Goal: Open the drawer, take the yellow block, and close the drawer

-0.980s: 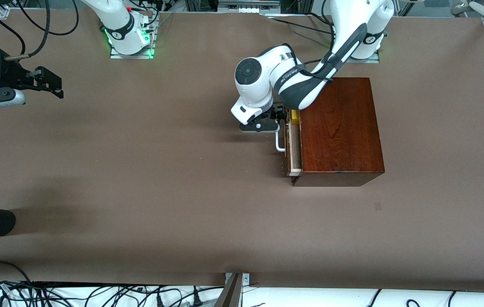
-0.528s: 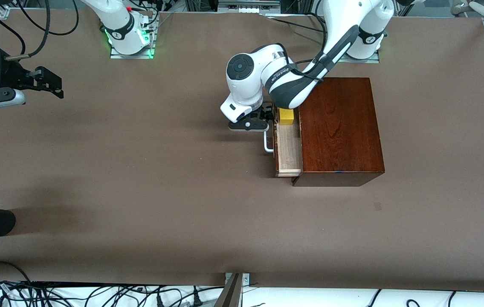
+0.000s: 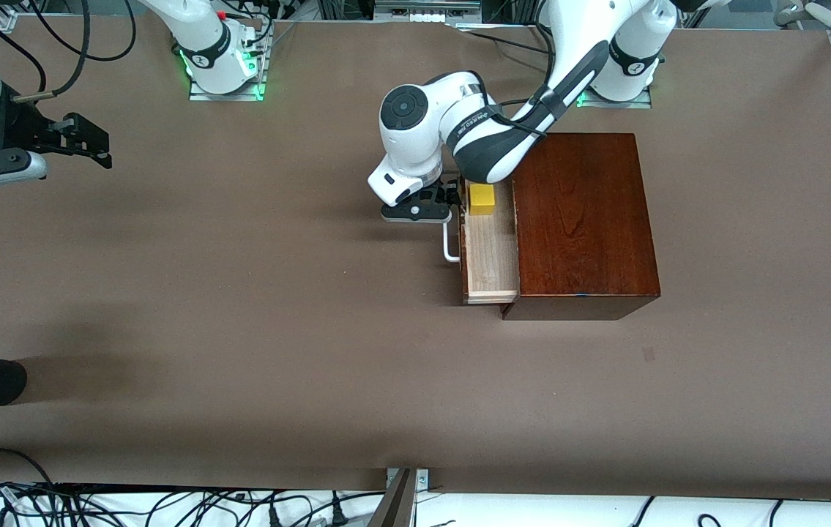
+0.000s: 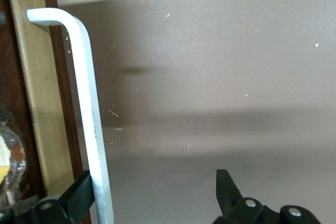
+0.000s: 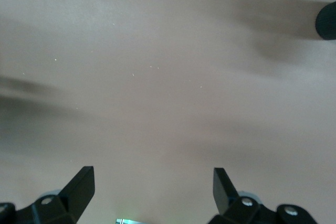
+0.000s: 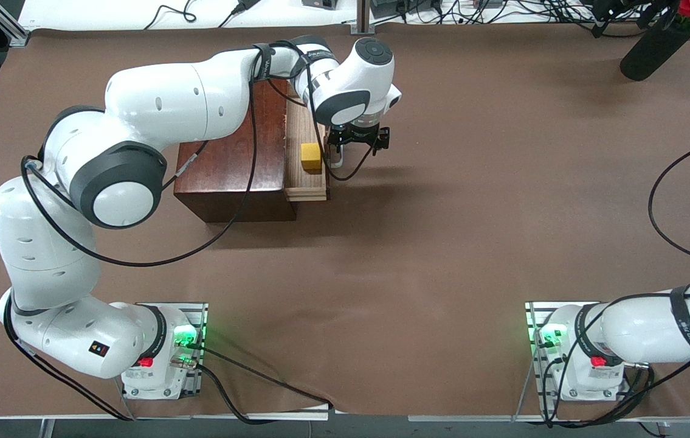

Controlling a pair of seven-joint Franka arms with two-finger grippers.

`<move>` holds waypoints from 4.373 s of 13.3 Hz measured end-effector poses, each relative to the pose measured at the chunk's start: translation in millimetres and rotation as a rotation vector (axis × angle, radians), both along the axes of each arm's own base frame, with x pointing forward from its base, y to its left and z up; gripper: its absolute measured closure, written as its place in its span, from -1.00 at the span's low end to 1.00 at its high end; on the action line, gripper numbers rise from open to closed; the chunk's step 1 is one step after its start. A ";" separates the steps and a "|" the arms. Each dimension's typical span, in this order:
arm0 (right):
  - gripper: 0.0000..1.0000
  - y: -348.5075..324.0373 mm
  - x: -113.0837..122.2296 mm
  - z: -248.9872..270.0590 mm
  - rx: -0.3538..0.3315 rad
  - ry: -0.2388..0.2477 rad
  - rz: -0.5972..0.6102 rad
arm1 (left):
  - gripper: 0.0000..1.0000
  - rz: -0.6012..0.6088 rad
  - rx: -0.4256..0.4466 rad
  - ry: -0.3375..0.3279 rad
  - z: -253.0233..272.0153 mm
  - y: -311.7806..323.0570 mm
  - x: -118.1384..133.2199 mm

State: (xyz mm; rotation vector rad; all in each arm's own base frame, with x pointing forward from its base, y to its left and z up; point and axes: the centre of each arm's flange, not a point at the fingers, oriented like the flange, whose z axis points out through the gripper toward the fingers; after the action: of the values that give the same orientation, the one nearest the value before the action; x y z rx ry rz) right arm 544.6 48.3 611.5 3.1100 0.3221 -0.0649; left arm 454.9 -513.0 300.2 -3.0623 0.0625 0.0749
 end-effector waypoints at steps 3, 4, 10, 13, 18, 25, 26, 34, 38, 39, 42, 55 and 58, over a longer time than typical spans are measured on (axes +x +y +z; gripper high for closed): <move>-1.00 7.9 -0.1 6.9 0.012 -0.015 0.012 | -1.00 0.009 -0.022 -0.019 24.1 -3.6 3.2; -1.00 12.5 -0.5 7.3 0.013 -0.015 0.020 | -1.00 0.021 -0.026 -0.019 40.2 -2.9 4.1; -1.00 61.7 6.2 -22.7 0.018 0.043 0.139 | -1.00 0.179 0.083 -0.033 164.4 87.9 33.3; -1.00 125.3 -3.7 -34.3 0.034 0.064 0.325 | -1.00 0.146 0.125 -0.012 209.4 172.7 68.4; -1.00 325.4 -34.1 -87.8 0.113 0.025 0.662 | -1.00 -0.007 0.109 0.080 242.1 316.3 128.3; -1.00 585.2 -144.8 -177.7 0.049 -0.125 1.093 | -1.00 -0.141 -0.001 0.096 282.5 445.4 148.3; -1.00 599.8 -155.5 -194.7 0.016 -0.137 1.137 | -1.00 -0.124 -0.014 0.074 288.3 461.5 145.7; -1.00 614.7 -159.1 -254.7 -0.058 -0.111 1.325 | -1.00 -0.036 -0.020 -0.012 277.8 507.4 123.8; -1.00 617.0 -152.2 -276.3 -0.060 -0.124 1.348 | -1.00 -0.049 -0.027 -0.011 291.6 497.2 113.4; -1.00 615.9 -149.9 -278.2 -0.063 -0.124 1.352 | -1.00 -0.049 -0.027 -0.012 291.7 497.3 113.3; -1.00 614.9 -147.6 -277.8 -0.065 -0.126 1.358 | -1.00 -0.050 -0.028 -0.011 291.7 496.4 113.3; -0.11 613.2 -134.3 -297.9 -0.072 -0.139 1.358 | -1.00 -0.063 -0.028 -0.017 294.3 489.2 113.3; -0.11 614.1 -132.0 -283.2 -0.071 -0.149 1.352 | -1.00 -0.066 -0.028 -0.017 294.3 487.2 113.3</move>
State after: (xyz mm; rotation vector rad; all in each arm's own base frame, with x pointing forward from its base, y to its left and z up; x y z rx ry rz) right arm 412.5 662.3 328.3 2.1493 2.1221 0.1613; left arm 568.2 -25.8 594.6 -3.0851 0.1655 0.0447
